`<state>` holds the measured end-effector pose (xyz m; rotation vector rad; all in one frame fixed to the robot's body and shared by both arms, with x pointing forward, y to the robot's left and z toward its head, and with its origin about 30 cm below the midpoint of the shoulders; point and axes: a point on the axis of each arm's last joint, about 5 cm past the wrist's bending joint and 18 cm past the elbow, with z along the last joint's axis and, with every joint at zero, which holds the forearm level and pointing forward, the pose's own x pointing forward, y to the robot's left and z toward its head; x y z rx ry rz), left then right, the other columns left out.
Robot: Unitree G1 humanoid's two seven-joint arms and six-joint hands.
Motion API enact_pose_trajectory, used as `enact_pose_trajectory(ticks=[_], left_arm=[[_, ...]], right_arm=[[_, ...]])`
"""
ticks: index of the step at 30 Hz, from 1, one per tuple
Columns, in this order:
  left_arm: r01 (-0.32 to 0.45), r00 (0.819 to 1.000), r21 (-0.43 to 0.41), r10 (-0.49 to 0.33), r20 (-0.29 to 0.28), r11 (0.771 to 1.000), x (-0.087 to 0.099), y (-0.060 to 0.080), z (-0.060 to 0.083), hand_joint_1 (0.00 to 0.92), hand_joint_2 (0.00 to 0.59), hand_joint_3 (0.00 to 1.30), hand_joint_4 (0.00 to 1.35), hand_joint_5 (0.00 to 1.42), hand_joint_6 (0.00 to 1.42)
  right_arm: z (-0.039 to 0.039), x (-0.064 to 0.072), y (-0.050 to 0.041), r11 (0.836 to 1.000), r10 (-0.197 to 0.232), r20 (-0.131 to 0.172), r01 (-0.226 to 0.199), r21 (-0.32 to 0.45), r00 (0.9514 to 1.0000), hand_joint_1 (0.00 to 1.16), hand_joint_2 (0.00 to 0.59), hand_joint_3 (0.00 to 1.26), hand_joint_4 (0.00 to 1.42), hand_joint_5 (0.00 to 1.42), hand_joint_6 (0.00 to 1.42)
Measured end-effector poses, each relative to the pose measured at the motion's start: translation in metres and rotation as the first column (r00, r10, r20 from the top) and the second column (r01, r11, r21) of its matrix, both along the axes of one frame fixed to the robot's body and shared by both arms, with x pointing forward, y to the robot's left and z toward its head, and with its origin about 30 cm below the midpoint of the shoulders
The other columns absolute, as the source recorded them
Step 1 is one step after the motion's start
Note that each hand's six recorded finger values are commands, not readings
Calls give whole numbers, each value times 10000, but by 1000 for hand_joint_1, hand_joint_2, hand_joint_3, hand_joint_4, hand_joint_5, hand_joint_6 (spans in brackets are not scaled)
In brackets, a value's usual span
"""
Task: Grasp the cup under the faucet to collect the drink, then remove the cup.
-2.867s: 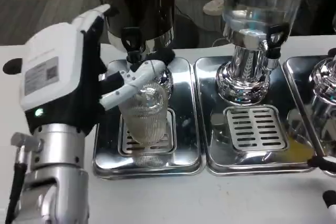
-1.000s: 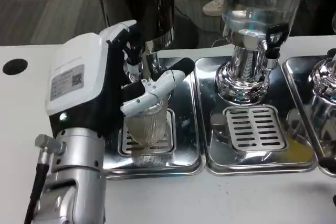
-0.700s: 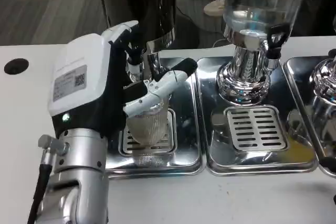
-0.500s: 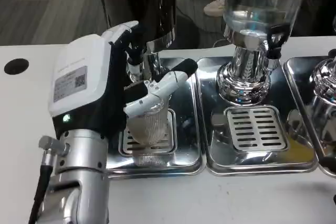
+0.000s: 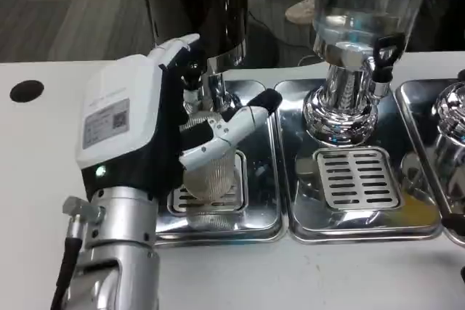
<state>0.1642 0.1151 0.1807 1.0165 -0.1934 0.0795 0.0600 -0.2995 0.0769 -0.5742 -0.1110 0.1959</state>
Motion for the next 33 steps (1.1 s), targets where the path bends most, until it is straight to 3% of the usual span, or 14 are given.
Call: enact_pose_trajectory(ticks=[33], left_arm=[[399,9990,-235,-403,-182,9989,11,-38,-28,115,76,310,260,775,961]], right_arm=[[-5,44,10,10000,56,47,-56,41,10000,504,392,285,200,194,120]])
